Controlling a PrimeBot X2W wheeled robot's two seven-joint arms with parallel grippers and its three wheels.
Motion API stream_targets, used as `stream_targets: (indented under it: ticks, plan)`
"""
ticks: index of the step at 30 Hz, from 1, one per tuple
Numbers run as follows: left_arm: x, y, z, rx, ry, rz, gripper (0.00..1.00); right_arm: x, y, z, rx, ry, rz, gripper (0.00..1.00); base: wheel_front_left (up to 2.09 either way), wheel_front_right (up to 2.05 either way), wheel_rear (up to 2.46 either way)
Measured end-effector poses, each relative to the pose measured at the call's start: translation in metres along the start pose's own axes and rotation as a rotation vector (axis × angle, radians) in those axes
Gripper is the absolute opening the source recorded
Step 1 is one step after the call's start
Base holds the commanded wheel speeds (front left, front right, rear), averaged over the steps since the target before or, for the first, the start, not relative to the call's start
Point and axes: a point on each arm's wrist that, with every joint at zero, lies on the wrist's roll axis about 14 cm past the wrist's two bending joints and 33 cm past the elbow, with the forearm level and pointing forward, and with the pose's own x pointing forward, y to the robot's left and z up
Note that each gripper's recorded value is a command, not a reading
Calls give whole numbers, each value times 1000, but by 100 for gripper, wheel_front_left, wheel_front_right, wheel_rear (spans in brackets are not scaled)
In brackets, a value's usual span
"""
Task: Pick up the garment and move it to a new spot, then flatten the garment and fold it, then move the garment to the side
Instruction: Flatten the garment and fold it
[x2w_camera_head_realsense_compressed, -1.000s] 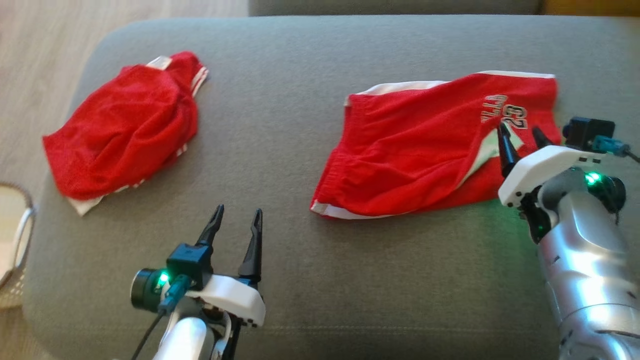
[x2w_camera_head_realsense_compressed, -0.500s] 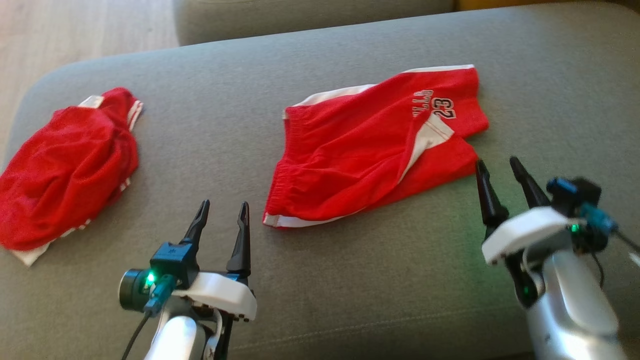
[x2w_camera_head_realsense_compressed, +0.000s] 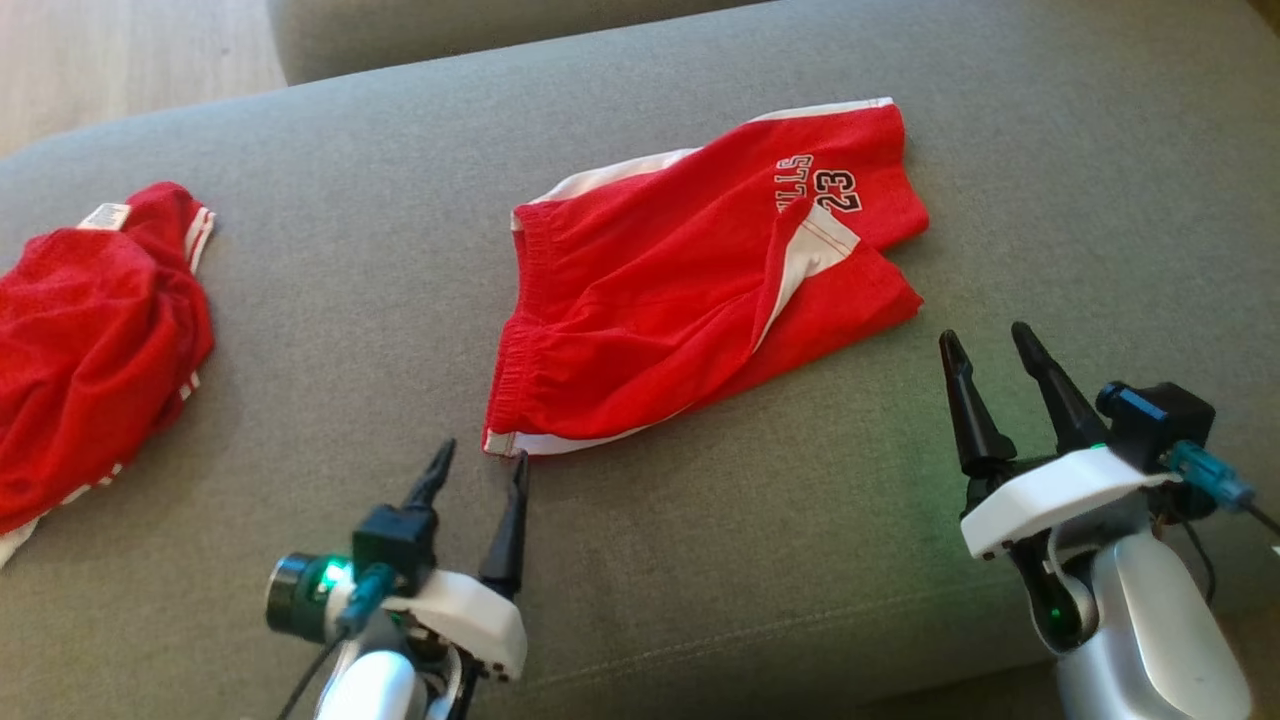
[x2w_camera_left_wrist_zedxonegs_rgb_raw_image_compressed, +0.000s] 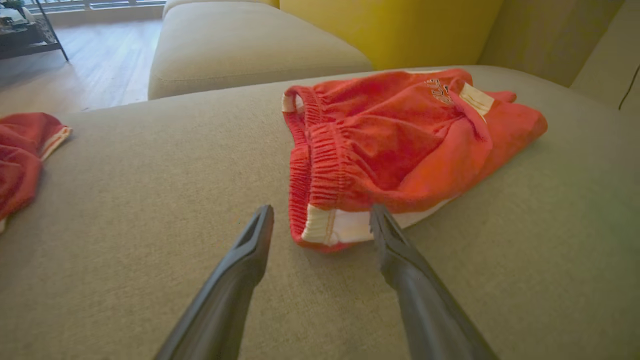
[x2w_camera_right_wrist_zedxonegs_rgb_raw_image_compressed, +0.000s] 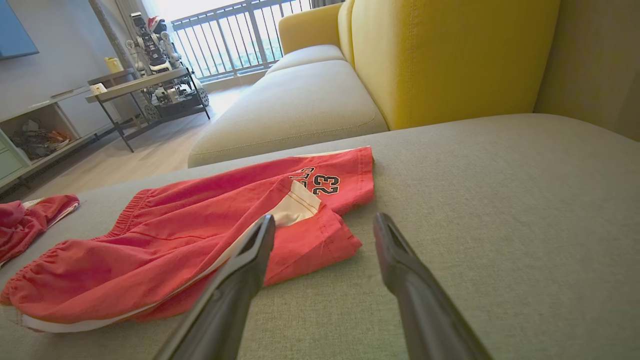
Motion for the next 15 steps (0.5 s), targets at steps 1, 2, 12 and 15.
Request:
stream_targets:
  ticks: [1, 2, 12, 15]
  plan:
    - [0, -3, -6, 12, 18, -15, 100, 0, -1, 1, -1, -3, -3, 100, 0, 0, 0]
    - [1, -6, -11, 25, 36, -31, 100, 0, -2, 1, -2, -2, -6, 100, 0, 0, 0]
    - [22, -7, -15, 97, 55, -60, 100, -3, -12, -3, -1, 14, -32, 100, 0, 0, 0]
    - [22, -9, -20, 95, 68, -75, 96, -3, -14, -3, 0, 16, -40, 100, 0, 0, 0]
